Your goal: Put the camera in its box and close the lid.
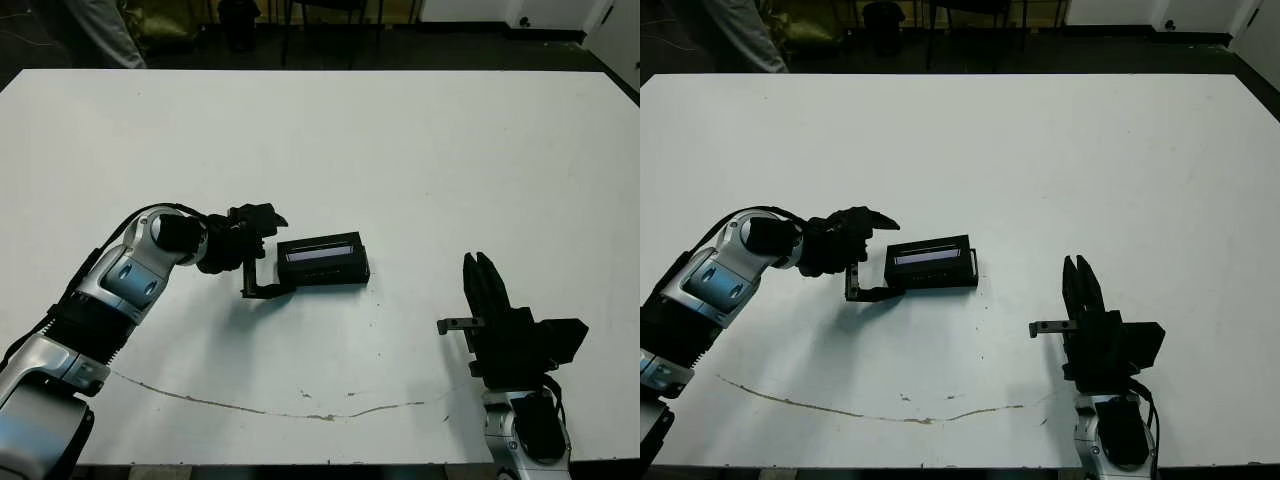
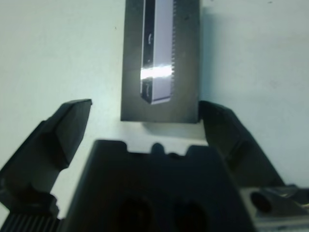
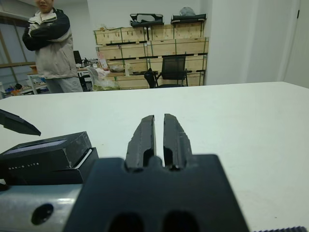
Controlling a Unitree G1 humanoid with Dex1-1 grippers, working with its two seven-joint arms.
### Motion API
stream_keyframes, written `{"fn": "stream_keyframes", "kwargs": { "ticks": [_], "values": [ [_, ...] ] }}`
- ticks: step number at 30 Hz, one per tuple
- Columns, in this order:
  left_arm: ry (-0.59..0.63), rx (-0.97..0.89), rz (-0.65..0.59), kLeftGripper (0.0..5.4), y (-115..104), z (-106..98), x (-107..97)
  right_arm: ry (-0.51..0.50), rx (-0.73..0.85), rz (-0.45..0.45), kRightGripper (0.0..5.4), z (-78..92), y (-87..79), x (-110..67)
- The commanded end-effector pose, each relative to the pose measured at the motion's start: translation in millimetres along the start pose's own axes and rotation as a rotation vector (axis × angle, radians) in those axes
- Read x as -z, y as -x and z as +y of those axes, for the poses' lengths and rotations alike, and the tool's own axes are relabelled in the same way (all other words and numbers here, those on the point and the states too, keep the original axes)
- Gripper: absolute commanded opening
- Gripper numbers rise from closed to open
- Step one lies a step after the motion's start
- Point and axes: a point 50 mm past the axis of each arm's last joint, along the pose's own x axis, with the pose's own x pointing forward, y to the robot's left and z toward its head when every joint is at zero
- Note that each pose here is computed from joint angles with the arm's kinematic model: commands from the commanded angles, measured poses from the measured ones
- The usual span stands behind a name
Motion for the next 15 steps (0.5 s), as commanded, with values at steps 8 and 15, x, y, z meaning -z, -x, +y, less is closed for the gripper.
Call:
{"fn": "stream_keyframes", "kwargs": {
  "ticks": [8,15],
  "values": [
    [0.138,0.129,0.040,5.39,-4.2,-20.6,27.9,-0.004,0.004,0.029,0.00,-1.2,2.2,3.9],
    [0.253,0.282,-0.100,5.39,13.0,-11.7,19.0,0.002,0.004,0.024,0.00,-1.6,1.8,4.9]
  ]
}}
